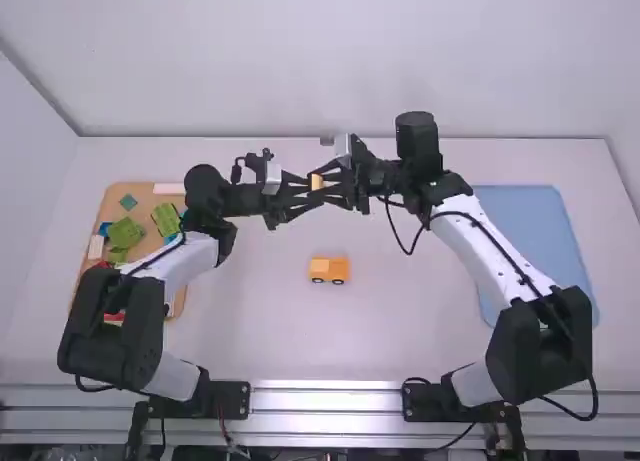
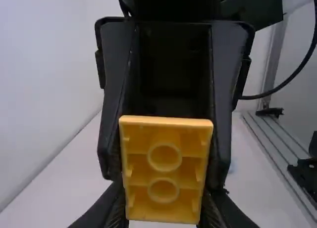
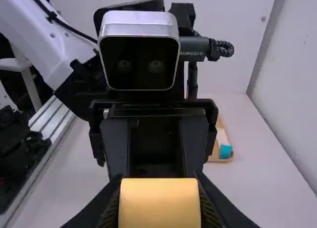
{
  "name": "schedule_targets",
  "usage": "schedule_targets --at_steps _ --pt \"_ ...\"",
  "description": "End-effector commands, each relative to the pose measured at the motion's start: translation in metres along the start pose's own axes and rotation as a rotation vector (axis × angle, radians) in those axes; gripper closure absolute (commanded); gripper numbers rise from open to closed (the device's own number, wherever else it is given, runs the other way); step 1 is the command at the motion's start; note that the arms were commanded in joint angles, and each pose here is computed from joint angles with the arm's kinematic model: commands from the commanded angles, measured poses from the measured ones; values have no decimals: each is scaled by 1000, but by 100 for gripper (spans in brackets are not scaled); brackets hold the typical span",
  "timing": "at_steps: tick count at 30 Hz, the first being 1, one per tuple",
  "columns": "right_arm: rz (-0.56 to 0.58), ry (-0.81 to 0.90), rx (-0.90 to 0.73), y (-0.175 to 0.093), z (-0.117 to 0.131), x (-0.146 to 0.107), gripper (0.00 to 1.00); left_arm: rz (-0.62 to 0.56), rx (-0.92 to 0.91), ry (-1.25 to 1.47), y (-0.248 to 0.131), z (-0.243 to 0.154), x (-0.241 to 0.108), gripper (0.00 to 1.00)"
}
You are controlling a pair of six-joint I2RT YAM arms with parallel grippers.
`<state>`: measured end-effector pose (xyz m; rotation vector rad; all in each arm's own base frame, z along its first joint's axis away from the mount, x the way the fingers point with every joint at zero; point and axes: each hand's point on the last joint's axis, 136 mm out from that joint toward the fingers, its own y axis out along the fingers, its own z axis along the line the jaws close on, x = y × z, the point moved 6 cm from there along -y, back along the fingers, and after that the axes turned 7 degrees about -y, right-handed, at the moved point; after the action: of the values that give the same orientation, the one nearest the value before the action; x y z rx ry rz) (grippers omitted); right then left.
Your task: Assemble lego blocks to make yellow taxi
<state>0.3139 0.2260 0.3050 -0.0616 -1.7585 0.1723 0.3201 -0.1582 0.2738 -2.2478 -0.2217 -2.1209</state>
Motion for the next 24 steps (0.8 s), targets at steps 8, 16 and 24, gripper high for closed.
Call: schedule_targets --at_steps 8,16,24 --pt "-24 -31 4 -6 -1 15 91 -9 7 20 1 2 7 27" --pt "380 297 -684 -62 -42 -12 90 98 224 -128 -3 29 -33 1" --pt "827 729 -969 -69 11 -70 87 198 476 -246 -16 51 -62 1"
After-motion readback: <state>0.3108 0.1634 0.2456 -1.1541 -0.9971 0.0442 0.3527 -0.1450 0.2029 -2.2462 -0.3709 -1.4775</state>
